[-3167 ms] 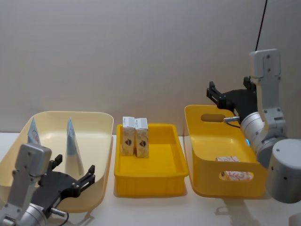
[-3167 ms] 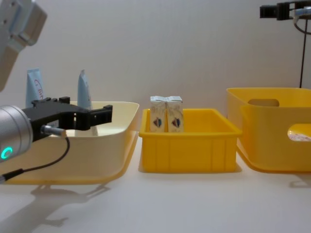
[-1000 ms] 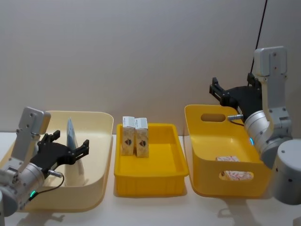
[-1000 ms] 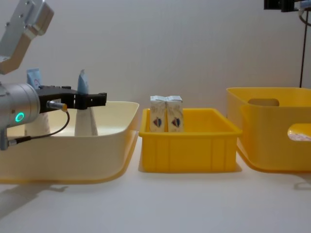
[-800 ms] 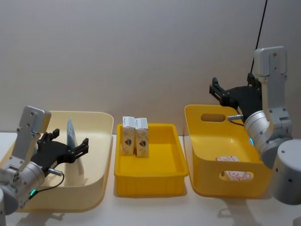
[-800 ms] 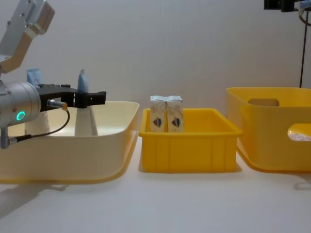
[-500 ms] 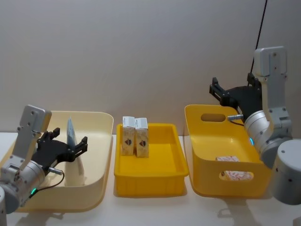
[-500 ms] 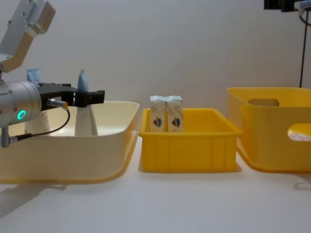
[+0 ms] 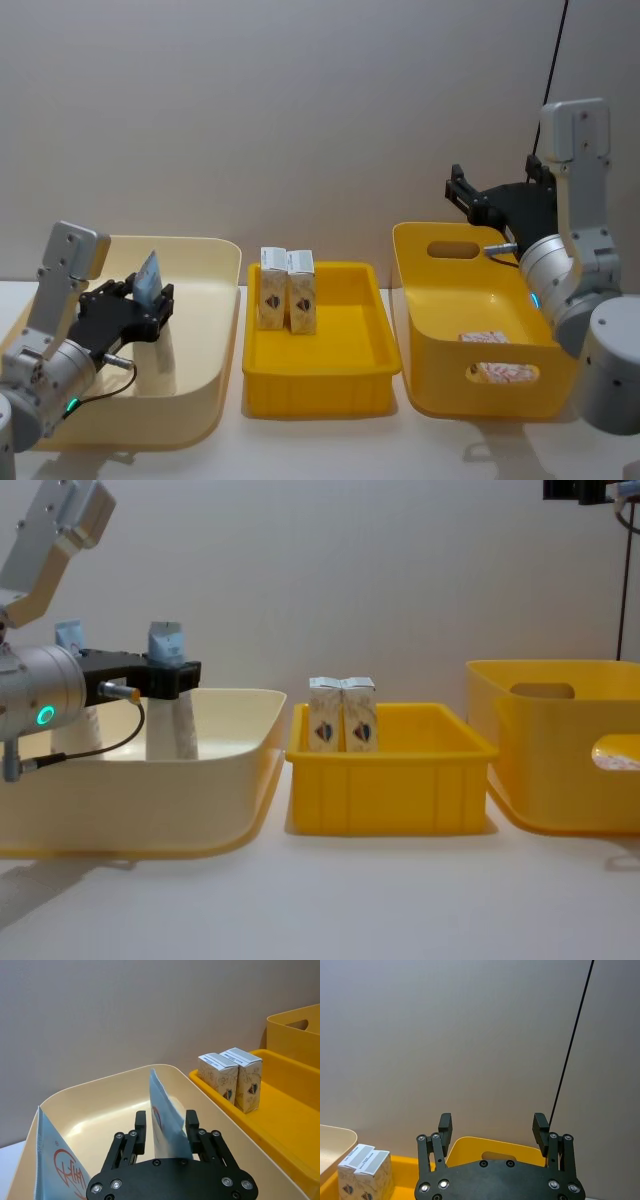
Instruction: Bimanual collaborative sorting of washing and personal care products
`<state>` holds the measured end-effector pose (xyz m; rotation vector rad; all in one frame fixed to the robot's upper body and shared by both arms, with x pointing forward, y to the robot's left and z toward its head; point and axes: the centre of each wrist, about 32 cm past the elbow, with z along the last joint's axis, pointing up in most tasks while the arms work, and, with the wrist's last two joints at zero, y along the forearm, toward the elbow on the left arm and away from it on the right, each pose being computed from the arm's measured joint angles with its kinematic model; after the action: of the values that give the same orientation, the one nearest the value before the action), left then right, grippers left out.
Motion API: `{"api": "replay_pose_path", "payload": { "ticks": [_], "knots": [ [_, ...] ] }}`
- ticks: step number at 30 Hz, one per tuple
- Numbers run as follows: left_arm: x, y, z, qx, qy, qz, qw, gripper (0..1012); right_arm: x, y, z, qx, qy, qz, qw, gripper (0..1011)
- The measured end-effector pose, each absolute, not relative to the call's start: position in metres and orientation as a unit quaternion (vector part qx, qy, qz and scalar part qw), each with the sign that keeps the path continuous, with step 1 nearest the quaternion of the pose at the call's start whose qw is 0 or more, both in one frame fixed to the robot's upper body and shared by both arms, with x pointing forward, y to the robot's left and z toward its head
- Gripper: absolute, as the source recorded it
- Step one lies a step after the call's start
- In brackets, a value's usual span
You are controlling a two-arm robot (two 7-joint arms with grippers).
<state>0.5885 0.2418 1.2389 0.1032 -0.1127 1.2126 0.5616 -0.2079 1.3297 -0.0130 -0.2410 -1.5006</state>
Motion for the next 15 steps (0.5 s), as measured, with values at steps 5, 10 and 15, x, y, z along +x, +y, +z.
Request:
{"api": "replay_pose_path", "payload": {
  "ticks": [5,10,15],
  "knots": [
    [0.5887,0.2417,1.2390,0.048,-0.053,0.570,0.819,356,0.5616,-0.2079,1.3297,-0.006,-0.109,-0.680,0.725,1001],
    [0.5888,0.2416,1.2390,0.048,-0.054,0.570,0.819,230,0.5616,-0.2079,1.3297,-0.006,-0.109,-0.680,0.725,1001],
    [0.5889,0.2415,1.2391,0.048,-0.054,0.570,0.818,189,0.5616,-0.2079,1.3297,-0.006,-0.109,-0.680,0.725,1001]
  ]
}}
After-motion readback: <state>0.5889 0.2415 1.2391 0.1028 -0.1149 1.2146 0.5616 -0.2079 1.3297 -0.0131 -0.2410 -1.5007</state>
